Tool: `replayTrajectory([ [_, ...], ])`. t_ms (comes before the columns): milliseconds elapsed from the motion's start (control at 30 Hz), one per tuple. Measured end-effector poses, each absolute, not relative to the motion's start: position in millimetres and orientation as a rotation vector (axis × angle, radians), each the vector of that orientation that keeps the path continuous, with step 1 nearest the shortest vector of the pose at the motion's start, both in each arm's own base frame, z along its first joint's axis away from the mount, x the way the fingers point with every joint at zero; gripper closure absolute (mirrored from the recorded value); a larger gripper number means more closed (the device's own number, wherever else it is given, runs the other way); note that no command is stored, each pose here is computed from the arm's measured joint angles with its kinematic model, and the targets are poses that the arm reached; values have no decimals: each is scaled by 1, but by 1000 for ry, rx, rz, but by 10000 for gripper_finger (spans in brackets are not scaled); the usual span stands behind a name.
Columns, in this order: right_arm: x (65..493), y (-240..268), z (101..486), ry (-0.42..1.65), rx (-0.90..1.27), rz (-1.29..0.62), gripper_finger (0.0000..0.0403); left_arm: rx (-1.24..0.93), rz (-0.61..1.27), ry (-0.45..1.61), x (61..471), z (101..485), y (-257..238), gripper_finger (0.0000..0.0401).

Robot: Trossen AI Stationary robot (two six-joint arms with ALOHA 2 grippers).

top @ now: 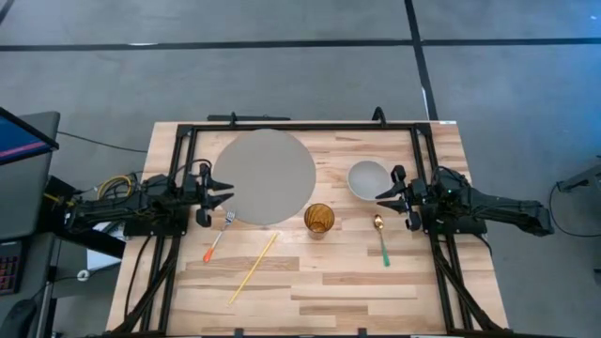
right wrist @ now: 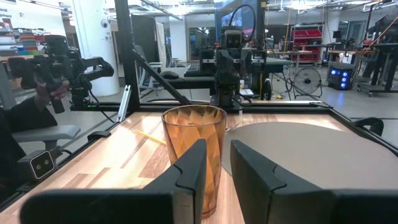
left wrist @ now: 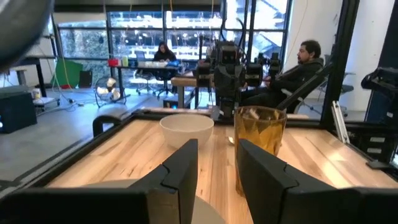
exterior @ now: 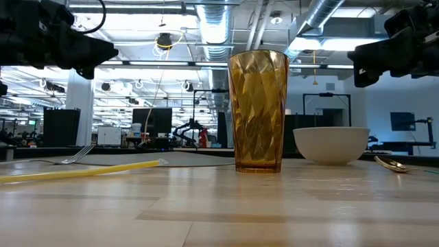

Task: Pick & Place Utensil
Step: Put the bowl on the table placemat

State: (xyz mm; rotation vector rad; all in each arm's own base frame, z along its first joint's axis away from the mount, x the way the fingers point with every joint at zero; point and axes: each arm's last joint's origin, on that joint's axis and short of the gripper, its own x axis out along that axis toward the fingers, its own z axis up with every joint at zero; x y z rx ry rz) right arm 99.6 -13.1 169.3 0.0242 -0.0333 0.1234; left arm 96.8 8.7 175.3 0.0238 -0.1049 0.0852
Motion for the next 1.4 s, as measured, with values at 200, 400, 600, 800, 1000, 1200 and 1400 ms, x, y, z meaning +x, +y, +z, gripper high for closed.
replayTrajectory([
  [200, 100, -13, 169, -34, 24, 123, 336, -76, 74, -230, 95, 187, 9, 289],
  [400, 100, -13, 169, -35, 0, 123, 336, -124, 62, -304, 93, 194, 8, 289],
  [600, 100, -13, 170, -45, -95, 121, 336, -172, 94, -257, 98, 190, 10, 289],
  [800, 99, -13, 175, -94, -54, 131, 336, -183, 119, -195, 105, 198, 11, 289],
  [1000, 99, -13, 179, -129, -32, 133, 336, -158, 123, -171, 112, 218, 12, 289],
  [1200, 97, -16, 189, -192, -239, -5, 336, -84, 131, -142, 122, 235, 13, 289],
  [1400, 97, -27, 193, -187, -214, -284, 336, -37, 164, -141, 128, 251, 14, 289],
])
